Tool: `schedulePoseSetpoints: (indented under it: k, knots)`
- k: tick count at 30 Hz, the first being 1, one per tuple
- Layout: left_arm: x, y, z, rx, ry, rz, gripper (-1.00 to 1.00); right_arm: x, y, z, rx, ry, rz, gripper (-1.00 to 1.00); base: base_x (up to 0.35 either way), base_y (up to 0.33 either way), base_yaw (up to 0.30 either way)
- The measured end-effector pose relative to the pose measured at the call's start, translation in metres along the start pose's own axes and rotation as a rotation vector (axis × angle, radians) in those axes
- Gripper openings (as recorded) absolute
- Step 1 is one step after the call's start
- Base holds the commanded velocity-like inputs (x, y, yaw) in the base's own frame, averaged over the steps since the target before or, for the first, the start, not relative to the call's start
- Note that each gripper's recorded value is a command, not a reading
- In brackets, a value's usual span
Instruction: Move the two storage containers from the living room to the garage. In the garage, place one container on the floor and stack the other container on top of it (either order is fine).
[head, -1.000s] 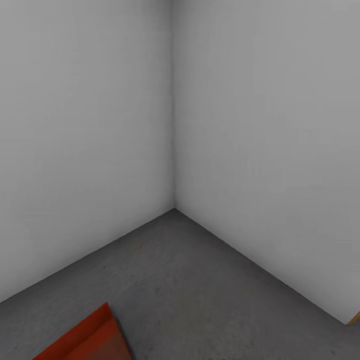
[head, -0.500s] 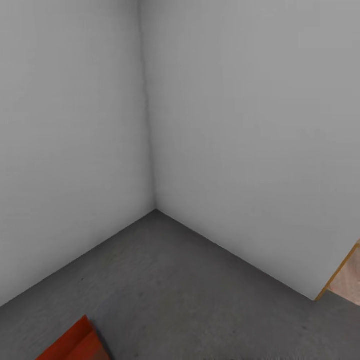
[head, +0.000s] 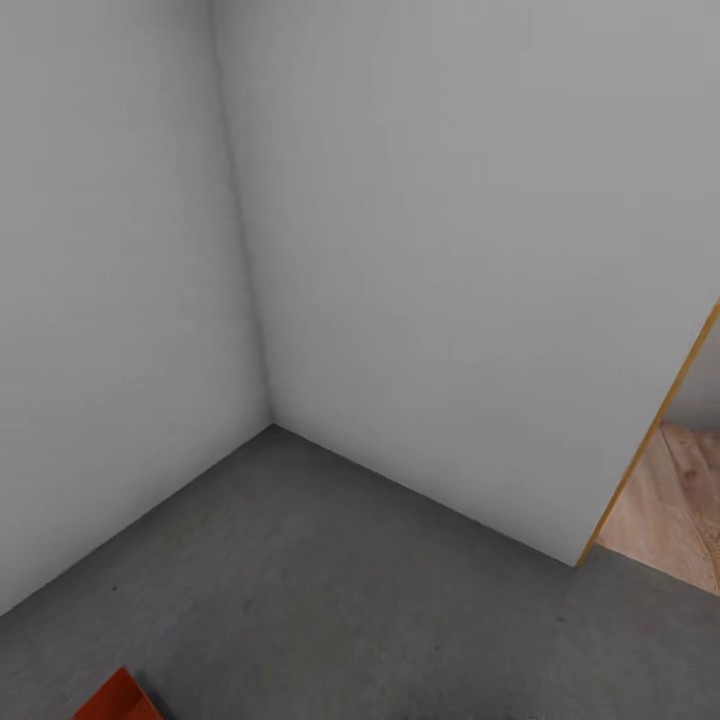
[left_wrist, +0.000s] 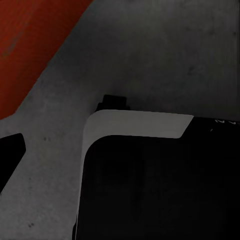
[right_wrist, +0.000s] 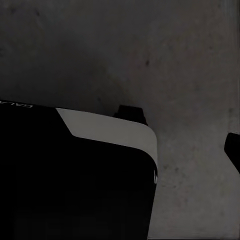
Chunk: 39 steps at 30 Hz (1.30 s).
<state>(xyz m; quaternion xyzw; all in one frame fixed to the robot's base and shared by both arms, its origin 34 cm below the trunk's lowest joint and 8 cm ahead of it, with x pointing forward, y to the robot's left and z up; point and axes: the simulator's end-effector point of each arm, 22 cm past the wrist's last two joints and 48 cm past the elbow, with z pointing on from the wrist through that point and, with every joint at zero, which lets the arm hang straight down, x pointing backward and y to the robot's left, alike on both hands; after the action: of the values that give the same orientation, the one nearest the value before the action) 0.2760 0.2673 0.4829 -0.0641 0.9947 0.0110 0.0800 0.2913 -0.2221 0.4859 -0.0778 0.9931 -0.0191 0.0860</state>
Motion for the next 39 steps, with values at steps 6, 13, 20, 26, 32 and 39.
schedulePoseSetpoints:
  k: [6, 13, 20, 26, 32, 39]
  knots:
    - [0.0, 0.0002, 0.0, 0.0, 0.0, -0.001, 1.0, 0.0, -0.0007, 0.0, 0.001, 0.0, 0.0, 1.0, 0.0, 0.0, -0.289]
    - [-0.0001, 0.0007, 0.0, -0.001, 0.0, -0.001, 1.0, 0.0006, 0.0, 0.0, 0.0, 0.003, -0.001, 1.0, 0.0, 0.0, -0.289]
    - [0.0, 0.0, 0.0, 0.0, 0.0, -0.001, 1.0, 0.0019, -0.0045, 0.0003, 0.007, 0.006, 0.0, 1.0, 0.0, 0.0, -0.289]
    - [-0.0001, 0.0006, 0.0, 0.0, 0.0, -0.001, 1.0, 0.0025, -0.0075, 0.0004, 0.01, 0.008, -0.001, 1.0, 0.0, 0.0, -0.289]
    - [-0.0001, 0.0007, 0.0, -0.001, 0.0, -0.001, 1.0, 0.0026, -0.0077, 0.0004, 0.01, 0.008, -0.001, 1.0, 0.0, 0.0, -0.289]
    - [-0.0002, 0.0015, 0.0, -0.002, 0.0, -0.001, 1.0, 0.0029, -0.0076, 0.0004, 0.01, 0.009, -0.001, 1.0, 0.0, 0.0, -0.289]
